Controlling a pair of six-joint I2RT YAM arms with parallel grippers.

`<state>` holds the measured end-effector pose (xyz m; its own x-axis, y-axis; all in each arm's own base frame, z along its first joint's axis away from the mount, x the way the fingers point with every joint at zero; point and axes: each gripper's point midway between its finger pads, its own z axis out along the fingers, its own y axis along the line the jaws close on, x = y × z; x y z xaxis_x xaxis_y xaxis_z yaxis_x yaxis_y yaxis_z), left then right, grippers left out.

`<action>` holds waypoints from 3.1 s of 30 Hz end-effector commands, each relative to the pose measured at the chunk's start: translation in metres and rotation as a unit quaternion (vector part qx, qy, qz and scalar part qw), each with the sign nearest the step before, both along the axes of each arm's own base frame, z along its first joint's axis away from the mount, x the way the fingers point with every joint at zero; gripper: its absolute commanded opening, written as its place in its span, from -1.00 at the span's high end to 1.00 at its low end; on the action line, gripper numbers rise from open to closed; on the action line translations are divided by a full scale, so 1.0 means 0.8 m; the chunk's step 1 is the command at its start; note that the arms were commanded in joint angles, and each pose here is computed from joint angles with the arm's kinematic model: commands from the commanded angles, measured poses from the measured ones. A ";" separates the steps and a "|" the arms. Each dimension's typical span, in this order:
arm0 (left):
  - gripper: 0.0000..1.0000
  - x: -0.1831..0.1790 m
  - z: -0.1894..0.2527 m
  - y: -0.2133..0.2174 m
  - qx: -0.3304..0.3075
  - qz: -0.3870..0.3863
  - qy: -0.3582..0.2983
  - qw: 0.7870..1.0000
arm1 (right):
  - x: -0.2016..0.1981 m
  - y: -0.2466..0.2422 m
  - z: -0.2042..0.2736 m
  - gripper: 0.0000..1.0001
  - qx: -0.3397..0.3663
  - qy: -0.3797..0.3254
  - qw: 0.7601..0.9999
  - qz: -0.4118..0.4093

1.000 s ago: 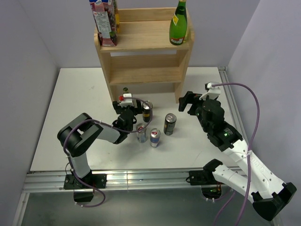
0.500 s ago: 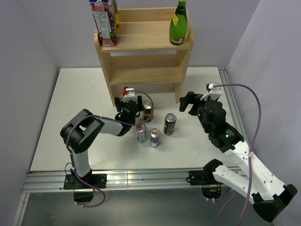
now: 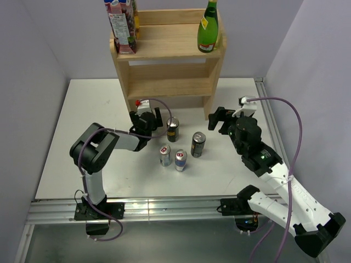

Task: Place and organize the beverage onto the shelf

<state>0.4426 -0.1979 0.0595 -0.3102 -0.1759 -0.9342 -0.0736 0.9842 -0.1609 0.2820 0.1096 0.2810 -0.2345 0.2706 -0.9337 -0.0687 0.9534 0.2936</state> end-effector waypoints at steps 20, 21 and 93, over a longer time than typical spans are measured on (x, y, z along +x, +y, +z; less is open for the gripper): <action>0.15 0.008 -0.014 -0.006 0.010 0.011 0.029 0.999 | 0.007 0.009 0.006 -1.00 0.017 -0.019 1.000 0.007; 0.36 0.008 -0.014 -0.006 0.012 0.010 0.029 0.999 | 0.007 0.009 0.006 -1.00 0.019 -0.018 1.000 0.007; 0.99 -0.130 0.606 -0.141 -0.053 -0.199 -0.188 0.960 | -0.020 -0.014 -0.006 -1.00 0.042 -0.024 0.999 -0.014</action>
